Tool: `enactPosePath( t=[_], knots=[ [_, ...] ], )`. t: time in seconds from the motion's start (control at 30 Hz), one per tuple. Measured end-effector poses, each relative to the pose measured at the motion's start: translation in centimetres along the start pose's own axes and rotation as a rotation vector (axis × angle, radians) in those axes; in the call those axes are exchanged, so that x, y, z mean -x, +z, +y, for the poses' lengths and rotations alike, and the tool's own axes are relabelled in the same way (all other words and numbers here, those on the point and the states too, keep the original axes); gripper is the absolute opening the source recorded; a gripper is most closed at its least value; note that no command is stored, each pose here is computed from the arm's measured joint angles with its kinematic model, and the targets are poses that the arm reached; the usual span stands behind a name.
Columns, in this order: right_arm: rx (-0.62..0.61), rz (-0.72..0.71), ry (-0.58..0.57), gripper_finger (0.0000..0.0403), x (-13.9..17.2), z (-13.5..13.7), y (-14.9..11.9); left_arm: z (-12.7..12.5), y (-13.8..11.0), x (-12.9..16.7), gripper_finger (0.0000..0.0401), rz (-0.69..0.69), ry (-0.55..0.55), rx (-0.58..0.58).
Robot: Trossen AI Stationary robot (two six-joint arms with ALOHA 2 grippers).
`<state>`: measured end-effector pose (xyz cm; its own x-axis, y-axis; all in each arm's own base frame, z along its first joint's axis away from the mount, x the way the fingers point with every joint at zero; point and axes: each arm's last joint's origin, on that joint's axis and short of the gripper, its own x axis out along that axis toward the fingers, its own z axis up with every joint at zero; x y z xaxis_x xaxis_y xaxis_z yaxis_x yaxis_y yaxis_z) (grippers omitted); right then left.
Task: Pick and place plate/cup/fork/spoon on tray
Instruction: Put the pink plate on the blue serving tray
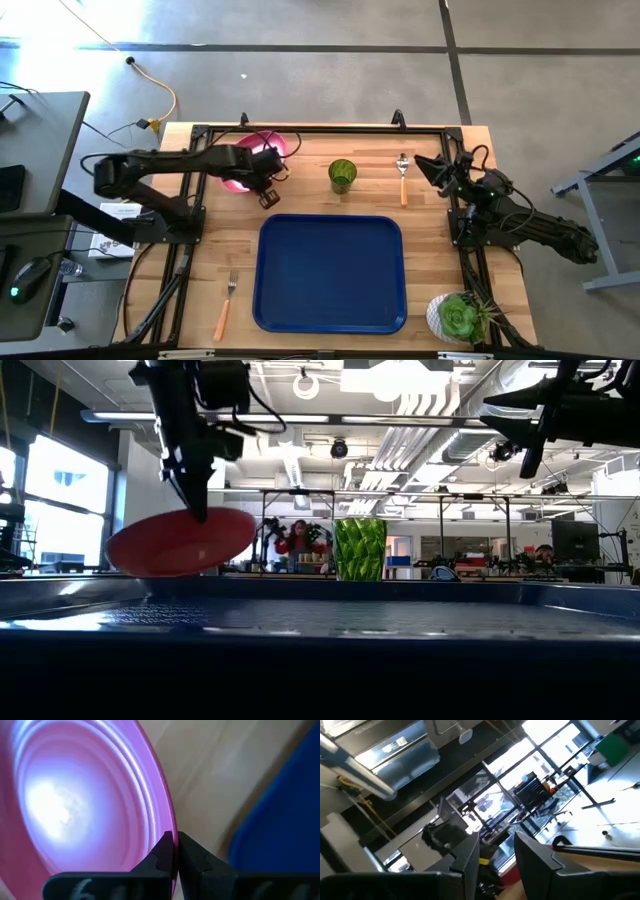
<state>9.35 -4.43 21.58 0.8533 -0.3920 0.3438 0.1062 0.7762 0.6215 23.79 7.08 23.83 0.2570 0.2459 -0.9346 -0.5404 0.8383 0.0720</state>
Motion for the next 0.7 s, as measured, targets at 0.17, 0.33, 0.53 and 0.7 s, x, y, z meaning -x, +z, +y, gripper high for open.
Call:
enactPosePath(
  t=[0.17,0.33,0.53,0.7],
  knots=[
    [0.002,-0.042,-0.048,0.0114,0.0,-0.1,0.1,-0.5,-0.7,2.3,0.0001,-0.083,-0.032,-0.085],
    [0.003,-0.078,-0.088,0.0114,0.0,-0.3,0.2,-1.4,-1.5,4.1,0.0001,-0.149,-0.072,-0.225],
    [0.003,-0.102,-0.115,0.0114,0.0,-0.3,0.3,-2.7,-2.4,5.2,0.0001,-0.204,-0.102,-0.424],
    [0.003,-0.107,-0.121,0.0114,0.0,-0.3,0.3,-3.9,-3.0,5.6,0.0001,-0.218,-0.122,-0.565]
  ],
)
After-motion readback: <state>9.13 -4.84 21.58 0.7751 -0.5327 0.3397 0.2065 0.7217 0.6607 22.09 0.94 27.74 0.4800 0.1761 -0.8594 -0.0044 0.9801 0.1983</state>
